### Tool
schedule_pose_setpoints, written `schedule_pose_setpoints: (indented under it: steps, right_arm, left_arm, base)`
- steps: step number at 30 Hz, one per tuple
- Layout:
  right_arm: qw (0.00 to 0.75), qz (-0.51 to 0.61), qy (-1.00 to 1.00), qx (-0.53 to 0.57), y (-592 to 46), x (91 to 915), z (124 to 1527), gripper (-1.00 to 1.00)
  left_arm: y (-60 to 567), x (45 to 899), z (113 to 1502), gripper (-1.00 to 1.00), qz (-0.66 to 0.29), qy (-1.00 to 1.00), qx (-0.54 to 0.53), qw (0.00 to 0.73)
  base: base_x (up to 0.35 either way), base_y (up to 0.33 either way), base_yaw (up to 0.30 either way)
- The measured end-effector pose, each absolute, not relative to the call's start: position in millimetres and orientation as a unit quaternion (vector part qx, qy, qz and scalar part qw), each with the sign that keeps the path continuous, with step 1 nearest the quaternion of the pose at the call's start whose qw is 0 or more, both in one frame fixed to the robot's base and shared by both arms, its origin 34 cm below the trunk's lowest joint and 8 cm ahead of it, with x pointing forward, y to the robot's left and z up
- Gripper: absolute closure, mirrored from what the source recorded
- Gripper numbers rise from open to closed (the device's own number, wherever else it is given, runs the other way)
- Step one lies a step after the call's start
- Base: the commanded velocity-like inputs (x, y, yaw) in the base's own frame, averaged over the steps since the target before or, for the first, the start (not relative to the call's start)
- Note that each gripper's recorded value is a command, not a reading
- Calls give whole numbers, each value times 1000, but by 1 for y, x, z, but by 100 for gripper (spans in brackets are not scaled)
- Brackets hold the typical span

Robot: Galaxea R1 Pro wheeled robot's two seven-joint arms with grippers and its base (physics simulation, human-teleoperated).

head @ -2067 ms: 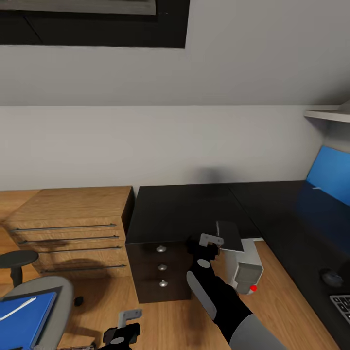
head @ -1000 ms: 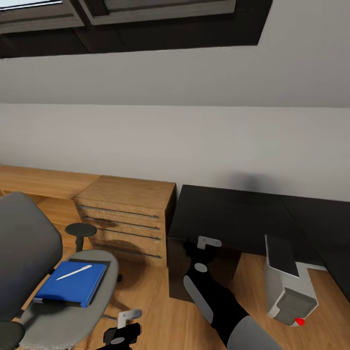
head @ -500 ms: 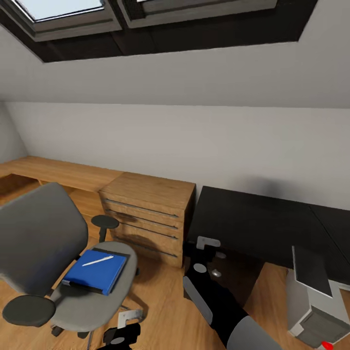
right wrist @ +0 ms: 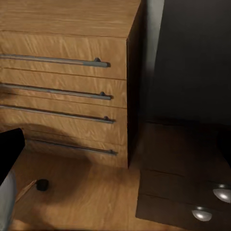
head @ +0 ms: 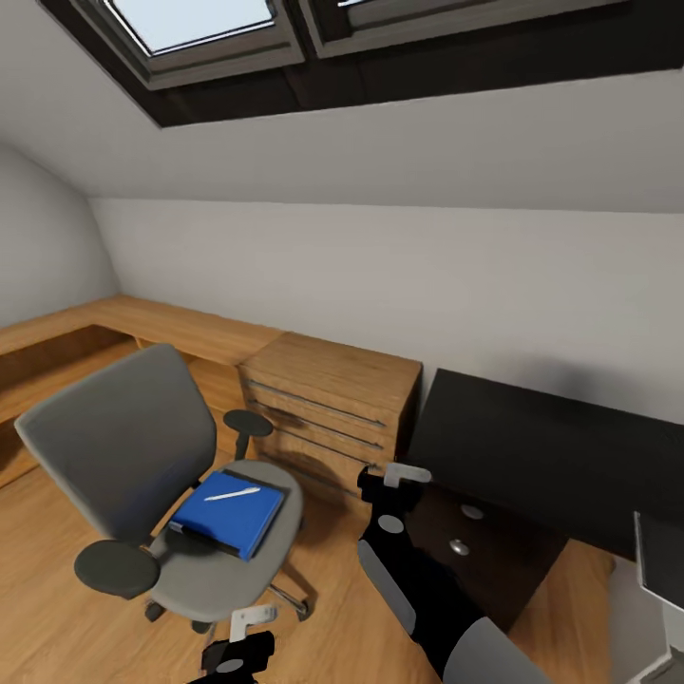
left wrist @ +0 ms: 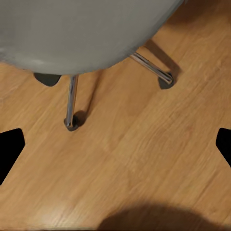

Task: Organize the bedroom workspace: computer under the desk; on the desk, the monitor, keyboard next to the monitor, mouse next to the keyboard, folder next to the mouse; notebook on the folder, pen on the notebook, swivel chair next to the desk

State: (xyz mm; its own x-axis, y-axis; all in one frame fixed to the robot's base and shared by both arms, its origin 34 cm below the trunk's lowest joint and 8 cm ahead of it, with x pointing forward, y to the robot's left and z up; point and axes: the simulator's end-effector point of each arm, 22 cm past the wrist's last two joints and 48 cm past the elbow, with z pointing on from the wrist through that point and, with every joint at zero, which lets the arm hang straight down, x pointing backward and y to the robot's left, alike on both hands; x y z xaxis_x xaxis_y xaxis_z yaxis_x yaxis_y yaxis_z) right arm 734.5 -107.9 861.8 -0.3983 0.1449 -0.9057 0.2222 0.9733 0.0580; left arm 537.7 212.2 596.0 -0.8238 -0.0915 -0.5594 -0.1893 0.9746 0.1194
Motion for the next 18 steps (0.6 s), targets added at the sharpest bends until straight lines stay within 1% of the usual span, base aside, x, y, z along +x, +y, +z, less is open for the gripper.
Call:
schedule_pose_setpoints:
  steps: [18]
  right_arm:
    - [537, -34, 836, 110, -105, 734, 862, -100]
  left_arm:
    - [212, 538, 596, -100, 85, 951, -73, 287]
  base:
    - [0, 0, 281]
